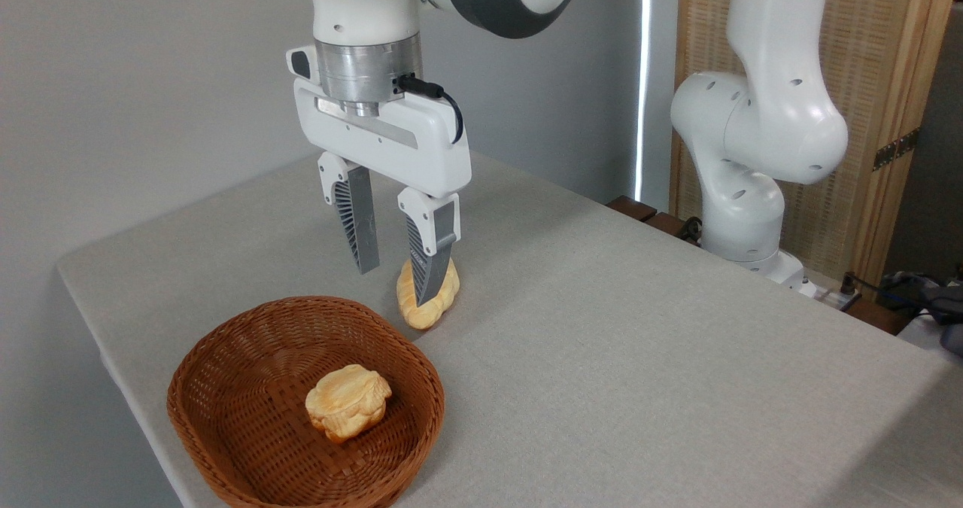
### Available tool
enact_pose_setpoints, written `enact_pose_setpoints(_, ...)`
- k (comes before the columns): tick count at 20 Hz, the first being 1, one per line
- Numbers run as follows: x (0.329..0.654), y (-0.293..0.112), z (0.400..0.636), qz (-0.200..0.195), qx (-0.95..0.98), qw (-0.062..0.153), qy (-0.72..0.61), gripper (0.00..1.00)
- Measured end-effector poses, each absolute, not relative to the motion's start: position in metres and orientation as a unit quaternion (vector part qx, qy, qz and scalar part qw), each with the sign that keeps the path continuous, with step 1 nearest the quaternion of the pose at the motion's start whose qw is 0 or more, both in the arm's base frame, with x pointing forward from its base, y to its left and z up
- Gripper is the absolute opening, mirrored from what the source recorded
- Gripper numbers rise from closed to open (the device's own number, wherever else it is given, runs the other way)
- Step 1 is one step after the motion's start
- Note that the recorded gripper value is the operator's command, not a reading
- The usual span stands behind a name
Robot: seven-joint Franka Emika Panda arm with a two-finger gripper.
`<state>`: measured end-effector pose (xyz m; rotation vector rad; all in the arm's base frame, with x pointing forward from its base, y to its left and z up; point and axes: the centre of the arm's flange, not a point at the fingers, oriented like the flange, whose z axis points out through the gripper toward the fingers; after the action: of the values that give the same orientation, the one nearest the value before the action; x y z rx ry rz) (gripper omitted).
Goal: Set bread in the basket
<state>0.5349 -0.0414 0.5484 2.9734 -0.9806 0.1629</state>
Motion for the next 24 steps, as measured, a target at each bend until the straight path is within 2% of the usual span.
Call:
enact_pose_setpoints(8, 0.533, -0.047, 0.540, 0.042, 0.947, 0.006, -0.318, 1.00)
enact_pose_setpoints(12, 0.525, -0.057, 0.522, 0.021, 0.946, 0.012, -0.324, 1.00)
enact_pose_setpoints(17, 0.499, -0.071, 0.500, -0.003, 0.953, 0.019, -0.303, 1.00)
enact_pose_setpoints(20, 0.487, -0.075, 0.496, 0.009, 0.967, 0.039, -0.251, 1.00)
enact_pose_setpoints(21, 0.486, -0.075, 0.495, 0.025, 0.975, 0.048, -0.218, 1.00)
enact_pose_setpoints(24, 0.485, -0.077, 0.490, 0.042, 0.984, 0.056, -0.166, 1.00)
